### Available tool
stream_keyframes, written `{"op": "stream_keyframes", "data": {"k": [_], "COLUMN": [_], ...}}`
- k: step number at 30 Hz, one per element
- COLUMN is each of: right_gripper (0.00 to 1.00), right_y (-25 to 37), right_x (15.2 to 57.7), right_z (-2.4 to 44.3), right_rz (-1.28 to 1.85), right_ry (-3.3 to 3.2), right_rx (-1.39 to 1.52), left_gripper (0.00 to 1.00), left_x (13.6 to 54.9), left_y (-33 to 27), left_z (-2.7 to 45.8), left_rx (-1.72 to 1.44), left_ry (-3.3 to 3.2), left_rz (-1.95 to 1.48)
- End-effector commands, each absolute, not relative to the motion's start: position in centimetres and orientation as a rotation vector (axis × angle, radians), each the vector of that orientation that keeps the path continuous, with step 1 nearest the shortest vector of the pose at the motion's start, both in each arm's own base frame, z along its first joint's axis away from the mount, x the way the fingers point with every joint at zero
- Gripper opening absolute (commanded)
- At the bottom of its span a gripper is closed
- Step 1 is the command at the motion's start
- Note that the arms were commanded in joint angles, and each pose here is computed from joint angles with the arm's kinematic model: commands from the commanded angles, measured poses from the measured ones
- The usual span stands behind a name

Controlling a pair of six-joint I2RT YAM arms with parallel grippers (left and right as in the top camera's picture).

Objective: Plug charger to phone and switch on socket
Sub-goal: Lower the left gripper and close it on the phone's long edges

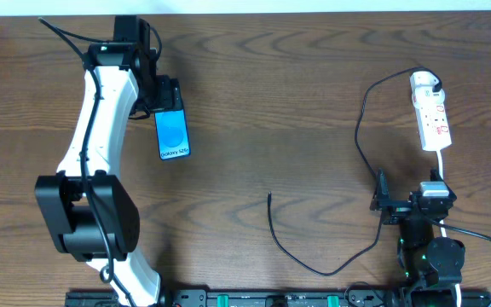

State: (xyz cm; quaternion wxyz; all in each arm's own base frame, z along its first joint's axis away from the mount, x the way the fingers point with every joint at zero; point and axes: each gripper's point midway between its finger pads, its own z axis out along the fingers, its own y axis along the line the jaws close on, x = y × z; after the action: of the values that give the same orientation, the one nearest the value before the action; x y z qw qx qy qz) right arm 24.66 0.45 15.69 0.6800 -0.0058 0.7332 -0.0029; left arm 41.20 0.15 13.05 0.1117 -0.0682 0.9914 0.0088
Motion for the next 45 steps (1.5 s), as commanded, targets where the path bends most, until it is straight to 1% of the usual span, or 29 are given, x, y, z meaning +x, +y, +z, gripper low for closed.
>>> {"op": "stream_keyframes", "data": {"k": [1, 7, 13, 29, 30, 31, 32, 33, 34, 36, 45], "right_gripper": [0.99, 0.99, 0.99, 0.99, 0.99, 0.99, 0.99, 0.99, 0.99, 0.99, 0.99], "right_y": [0.7, 0.7, 0.7, 0.7, 0.7, 0.7, 0.7, 0.7, 0.7, 0.7, 0.7], "right_x": [24.6, 24.6, 24.6, 24.6, 24.6, 24.6, 24.6, 24.6, 24.6, 24.6, 24.6], "right_z": [15.6, 15.6, 15.6, 15.6, 15.6, 15.6, 15.6, 15.6, 15.6, 15.6, 15.6], "right_rz": [-0.005, -0.005, -0.005, -0.005, -0.005, -0.005, -0.005, -0.005, -0.005, -0.005, -0.005], "right_ry": [1.650, 1.650, 1.650, 1.650, 1.650, 1.650, 1.650, 1.650, 1.650, 1.650, 1.650], "right_rx": [-0.028, -0.027, -0.027, -0.027, -0.028, -0.027, -0.027, -0.028, -0.028, -0.028, -0.028], "left_gripper": [0.88, 0.88, 0.88, 0.88, 0.84, 0.66, 0.58, 0.56, 0.57, 1.00, 1.00], "left_x": [41.3, 40.8, 40.8, 41.2, 41.2, 41.2, 41.3, 41.3, 41.3, 41.4, 41.4], "left_y": [0.2, -0.4, -0.4, -0.9, -0.9, -0.9, -0.9, -0.9, -1.0, -1.0, -0.9], "left_z": [11.4, 8.5, 7.0, 6.5, 6.5, 6.5, 6.5, 6.5, 6.5, 6.5, 5.1], "left_rx": [-0.209, -0.210, -0.212, -0.217, -0.217, -0.217, -0.216, -0.216, -0.217, -0.217, -0.217], "left_ry": [2.961, 3.054, 3.087, 3.082, 3.082, 3.081, 3.079, 3.078, 3.076, 3.074, 3.083], "left_rz": [0.042, 0.004, 0.009, -0.045, -0.045, -0.044, -0.045, -0.045, -0.045, -0.046, -0.044]}}
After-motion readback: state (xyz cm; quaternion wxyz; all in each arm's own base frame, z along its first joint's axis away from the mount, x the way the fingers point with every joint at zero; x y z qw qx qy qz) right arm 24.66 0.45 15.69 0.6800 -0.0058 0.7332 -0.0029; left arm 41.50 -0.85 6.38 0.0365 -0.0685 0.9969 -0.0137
